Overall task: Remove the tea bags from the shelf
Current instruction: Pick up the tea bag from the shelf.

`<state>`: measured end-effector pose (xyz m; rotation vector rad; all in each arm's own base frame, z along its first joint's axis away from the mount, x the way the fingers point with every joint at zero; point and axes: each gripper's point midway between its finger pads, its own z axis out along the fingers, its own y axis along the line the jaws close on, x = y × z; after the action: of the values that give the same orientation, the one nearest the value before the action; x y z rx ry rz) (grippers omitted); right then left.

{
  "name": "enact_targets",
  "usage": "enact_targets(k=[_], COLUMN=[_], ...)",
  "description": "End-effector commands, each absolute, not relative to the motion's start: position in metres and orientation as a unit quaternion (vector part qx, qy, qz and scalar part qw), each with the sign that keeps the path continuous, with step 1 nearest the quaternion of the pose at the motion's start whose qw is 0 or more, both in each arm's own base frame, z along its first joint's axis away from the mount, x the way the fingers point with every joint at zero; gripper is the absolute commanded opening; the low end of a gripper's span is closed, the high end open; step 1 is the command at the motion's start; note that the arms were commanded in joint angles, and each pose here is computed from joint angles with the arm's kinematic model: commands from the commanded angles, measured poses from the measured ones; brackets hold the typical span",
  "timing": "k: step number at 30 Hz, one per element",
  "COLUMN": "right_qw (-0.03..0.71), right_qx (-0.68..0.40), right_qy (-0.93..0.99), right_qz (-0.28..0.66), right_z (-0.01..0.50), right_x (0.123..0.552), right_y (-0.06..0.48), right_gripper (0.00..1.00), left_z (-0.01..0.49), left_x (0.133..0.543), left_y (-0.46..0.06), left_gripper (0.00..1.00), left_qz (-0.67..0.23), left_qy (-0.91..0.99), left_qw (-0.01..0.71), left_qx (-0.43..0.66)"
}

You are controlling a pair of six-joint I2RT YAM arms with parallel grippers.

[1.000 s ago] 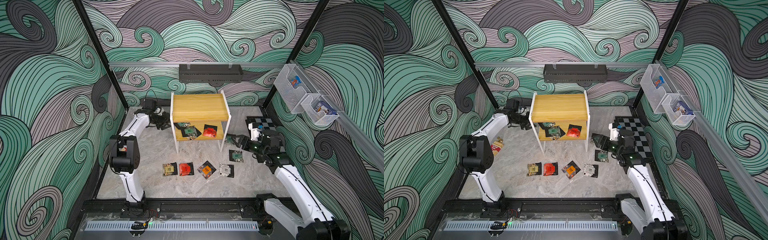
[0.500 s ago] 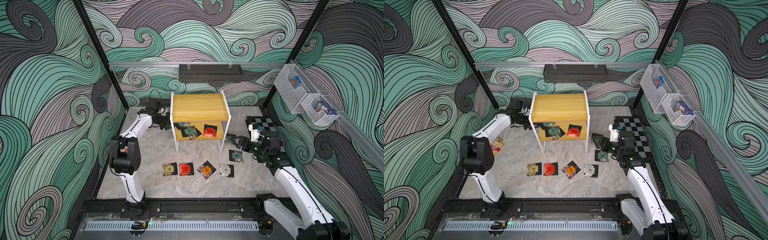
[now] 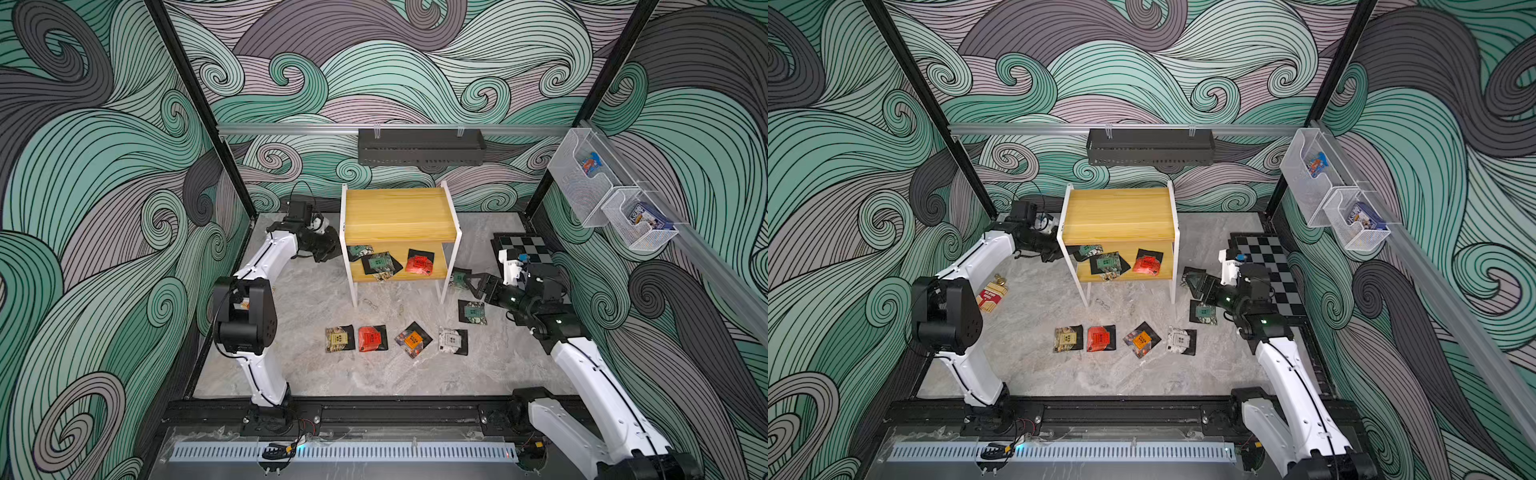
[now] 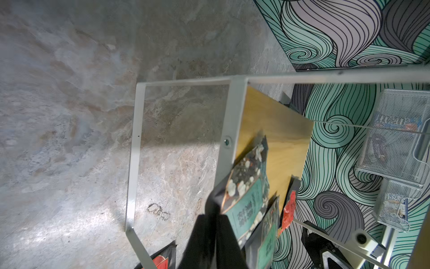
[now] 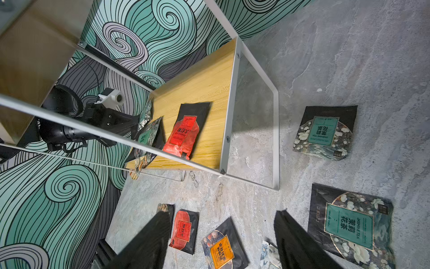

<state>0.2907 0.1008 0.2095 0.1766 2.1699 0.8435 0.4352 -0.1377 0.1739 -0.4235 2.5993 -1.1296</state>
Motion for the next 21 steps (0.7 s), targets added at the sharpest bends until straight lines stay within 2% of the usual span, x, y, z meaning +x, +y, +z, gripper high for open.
enact_targets(k=[1, 7, 21], right_qw=[0.393, 0.395, 0.391], right_qx=[0.069, 0.068, 0.063], right_qy=[0.855, 0.853, 0.852], right_qz=[0.332, 0.335, 0.341], right_z=[0.208, 0.210, 0.213], right_x=[0.288, 0.287, 0.288], right_y=[0.101, 0.101, 0.105], right_gripper=[0.75, 0.75, 0.75], left_z=[0.188, 0.202, 0.223], left_x=[0.430, 0.425, 0.392], left_y=[-0.127, -0.110, -0.054], left_gripper=[0.06, 0.00, 0.00], left_qz=[-0.384, -0.381, -0.351], left_qy=[0.898, 0.893, 0.876], left_qw=[0.158, 0.182, 0.242], left_qx=[-0.146, -0.159, -0.226])
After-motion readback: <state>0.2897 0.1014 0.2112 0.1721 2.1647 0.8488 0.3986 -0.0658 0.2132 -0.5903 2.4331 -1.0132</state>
